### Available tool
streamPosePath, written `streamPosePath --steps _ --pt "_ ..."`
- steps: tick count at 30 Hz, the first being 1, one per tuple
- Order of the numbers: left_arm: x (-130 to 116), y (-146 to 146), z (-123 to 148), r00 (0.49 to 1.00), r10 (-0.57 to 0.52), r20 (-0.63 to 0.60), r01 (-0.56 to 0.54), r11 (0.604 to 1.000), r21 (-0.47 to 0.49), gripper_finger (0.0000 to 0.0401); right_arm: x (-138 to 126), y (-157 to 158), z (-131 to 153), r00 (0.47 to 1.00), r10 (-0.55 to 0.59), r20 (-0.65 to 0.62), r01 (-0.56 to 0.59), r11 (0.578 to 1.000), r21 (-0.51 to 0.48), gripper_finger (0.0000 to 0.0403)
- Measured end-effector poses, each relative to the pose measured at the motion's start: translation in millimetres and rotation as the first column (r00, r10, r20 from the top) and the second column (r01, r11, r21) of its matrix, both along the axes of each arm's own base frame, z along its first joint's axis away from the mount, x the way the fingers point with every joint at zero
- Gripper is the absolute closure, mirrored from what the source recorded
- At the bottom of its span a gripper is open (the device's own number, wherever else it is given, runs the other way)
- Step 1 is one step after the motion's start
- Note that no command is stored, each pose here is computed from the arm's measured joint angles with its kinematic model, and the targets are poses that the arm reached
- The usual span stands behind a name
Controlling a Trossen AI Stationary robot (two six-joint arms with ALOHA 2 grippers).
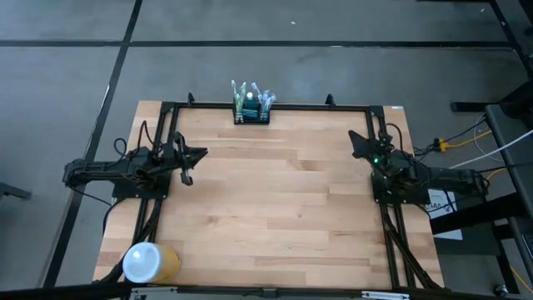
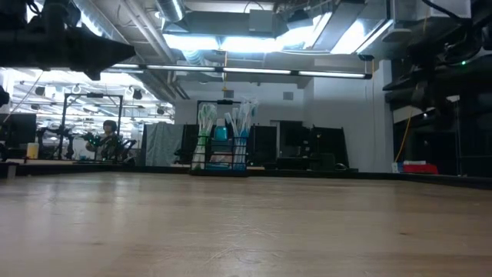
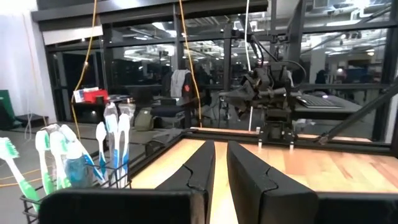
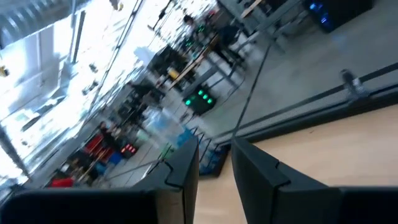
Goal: Pick & Place toothbrushing station
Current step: Return to Home Position
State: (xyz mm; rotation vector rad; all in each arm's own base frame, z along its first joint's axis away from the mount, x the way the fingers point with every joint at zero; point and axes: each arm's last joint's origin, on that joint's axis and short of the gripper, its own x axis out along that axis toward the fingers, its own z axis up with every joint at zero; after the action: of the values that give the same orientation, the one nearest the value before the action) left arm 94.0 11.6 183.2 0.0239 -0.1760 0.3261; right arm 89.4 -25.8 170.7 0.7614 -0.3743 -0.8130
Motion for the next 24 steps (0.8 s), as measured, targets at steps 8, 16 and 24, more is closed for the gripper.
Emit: streamPosePath --steps 8,16,24 --pt "1 1 -5 0.998 0.012 -0.056 -0.012 1.000 -0.003 0.0361 0 -3 -1 0.999 -0.044 -0.011 0.044 0.999 0.000 0.0305" --pt "5 -2 -15 0.986 -0.045 -0.161 0.045 0.999 -0.005 0.0365 3 -4 -5 0.998 -0.029 -0.063 0.029 1.000 0.003 0.0305" --pt "4 -4 -12 0.989 -0.067 -0.135 0.067 0.998 -0.003 0.0361 3 -5 -5 0.985 -0.081 -0.151 0.072 0.995 -0.062 0.0305"
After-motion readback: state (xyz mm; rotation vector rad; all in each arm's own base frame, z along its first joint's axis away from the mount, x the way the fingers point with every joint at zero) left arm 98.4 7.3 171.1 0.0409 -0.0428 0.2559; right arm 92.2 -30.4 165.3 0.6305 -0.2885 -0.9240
